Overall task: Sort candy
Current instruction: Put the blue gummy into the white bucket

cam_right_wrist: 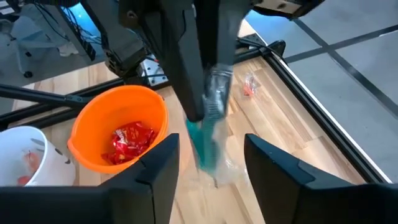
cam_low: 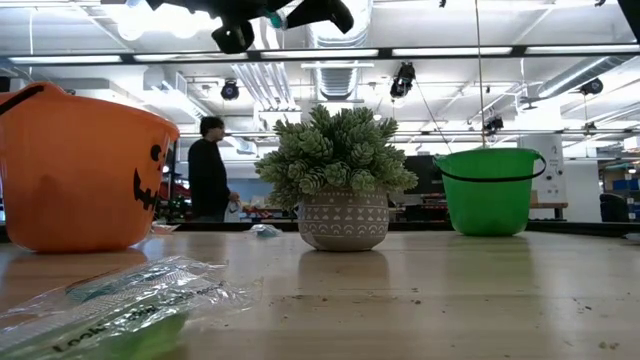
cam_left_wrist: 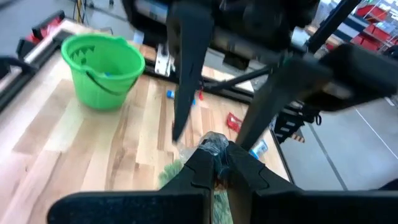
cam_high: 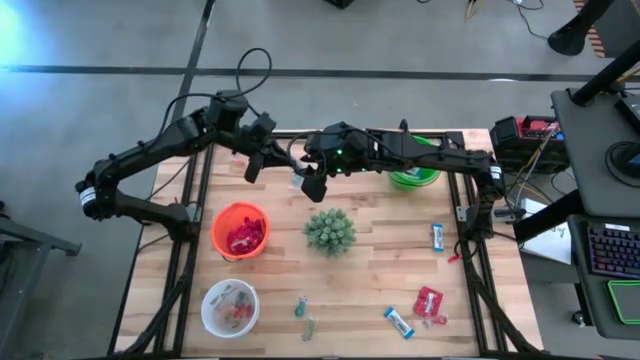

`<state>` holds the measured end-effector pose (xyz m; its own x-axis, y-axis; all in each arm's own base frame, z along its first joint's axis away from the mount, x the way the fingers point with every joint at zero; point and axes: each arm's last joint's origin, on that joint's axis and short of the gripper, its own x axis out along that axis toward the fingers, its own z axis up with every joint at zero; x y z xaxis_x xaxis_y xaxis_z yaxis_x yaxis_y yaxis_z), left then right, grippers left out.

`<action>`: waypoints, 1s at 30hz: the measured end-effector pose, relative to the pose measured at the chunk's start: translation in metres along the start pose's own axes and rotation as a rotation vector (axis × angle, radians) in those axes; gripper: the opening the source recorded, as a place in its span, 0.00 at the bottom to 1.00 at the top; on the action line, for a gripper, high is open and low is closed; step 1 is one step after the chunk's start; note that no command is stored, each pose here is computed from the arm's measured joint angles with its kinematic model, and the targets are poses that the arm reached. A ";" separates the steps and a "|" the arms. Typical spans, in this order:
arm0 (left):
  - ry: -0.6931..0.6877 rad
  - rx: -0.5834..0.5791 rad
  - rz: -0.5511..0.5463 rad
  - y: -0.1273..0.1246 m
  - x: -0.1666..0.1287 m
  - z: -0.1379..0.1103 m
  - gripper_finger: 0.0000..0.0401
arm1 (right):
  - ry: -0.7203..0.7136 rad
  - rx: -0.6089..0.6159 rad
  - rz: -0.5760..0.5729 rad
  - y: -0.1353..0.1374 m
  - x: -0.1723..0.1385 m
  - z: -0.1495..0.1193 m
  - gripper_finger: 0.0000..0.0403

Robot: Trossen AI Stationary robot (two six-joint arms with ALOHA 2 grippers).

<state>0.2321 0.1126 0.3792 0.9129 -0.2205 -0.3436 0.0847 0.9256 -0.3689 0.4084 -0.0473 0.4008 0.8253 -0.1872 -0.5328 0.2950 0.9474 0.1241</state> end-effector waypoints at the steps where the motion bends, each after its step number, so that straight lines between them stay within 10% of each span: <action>1: 0.013 -0.010 0.001 0.000 -0.001 -0.002 0.00 | 0.009 -0.002 -0.001 0.001 -0.002 0.000 0.43; 30: 0.390 -0.116 -0.246 -0.104 -0.054 -0.058 0.00 | 0.422 -0.022 -0.151 -0.016 -0.030 -0.026 0.45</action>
<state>0.1513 0.0106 0.3862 0.6516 -0.5487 -0.5238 0.2144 0.7956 -0.5666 0.3664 -0.0499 0.3926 0.5036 -0.2057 -0.8391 0.3826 0.9239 0.0031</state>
